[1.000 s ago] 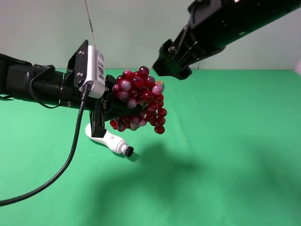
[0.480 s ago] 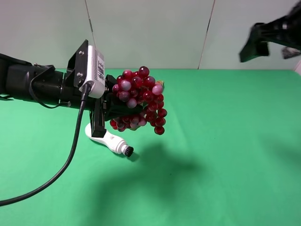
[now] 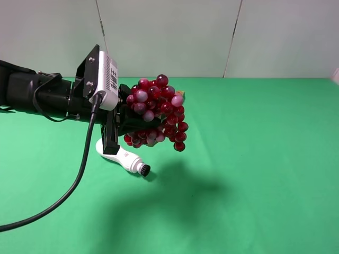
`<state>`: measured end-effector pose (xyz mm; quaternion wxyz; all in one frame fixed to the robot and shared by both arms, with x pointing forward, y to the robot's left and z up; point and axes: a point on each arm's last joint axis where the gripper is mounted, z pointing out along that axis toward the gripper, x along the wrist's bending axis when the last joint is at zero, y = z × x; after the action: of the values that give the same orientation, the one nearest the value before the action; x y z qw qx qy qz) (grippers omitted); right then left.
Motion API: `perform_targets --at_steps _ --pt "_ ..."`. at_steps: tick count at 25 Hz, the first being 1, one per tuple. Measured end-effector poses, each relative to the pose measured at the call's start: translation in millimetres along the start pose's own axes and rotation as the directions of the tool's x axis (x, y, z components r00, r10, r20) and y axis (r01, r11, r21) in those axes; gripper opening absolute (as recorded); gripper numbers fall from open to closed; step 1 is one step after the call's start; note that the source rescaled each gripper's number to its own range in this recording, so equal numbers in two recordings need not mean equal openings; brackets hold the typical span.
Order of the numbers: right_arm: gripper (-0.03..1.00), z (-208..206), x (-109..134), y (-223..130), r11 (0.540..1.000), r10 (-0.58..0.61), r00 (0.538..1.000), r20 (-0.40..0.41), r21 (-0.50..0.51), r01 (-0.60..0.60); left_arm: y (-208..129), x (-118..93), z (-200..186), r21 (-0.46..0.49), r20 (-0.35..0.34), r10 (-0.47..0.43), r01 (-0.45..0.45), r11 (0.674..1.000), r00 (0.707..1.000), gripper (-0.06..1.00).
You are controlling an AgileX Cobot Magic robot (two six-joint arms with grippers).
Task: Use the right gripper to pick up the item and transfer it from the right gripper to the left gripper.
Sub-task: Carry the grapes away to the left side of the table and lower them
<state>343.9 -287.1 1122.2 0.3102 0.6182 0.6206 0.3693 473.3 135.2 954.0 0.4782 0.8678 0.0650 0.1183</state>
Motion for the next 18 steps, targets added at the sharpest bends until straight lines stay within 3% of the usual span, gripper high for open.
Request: perform_targets --at_steps 7,18 --pt "1.0 -54.5 -9.2 -44.9 0.985 0.016 1.0 -0.021 -0.169 -0.019 1.2 -1.0 0.0 -0.013 0.011 0.0 0.0 1.0 1.0 0.0" --pt "1.0 -76.9 -10.0 -86.9 0.988 0.013 0.996 -0.084 -0.154 -0.025 1.2 -1.0 0.0 -0.013 0.011 0.0 0.0 1.0 1.0 0.0"
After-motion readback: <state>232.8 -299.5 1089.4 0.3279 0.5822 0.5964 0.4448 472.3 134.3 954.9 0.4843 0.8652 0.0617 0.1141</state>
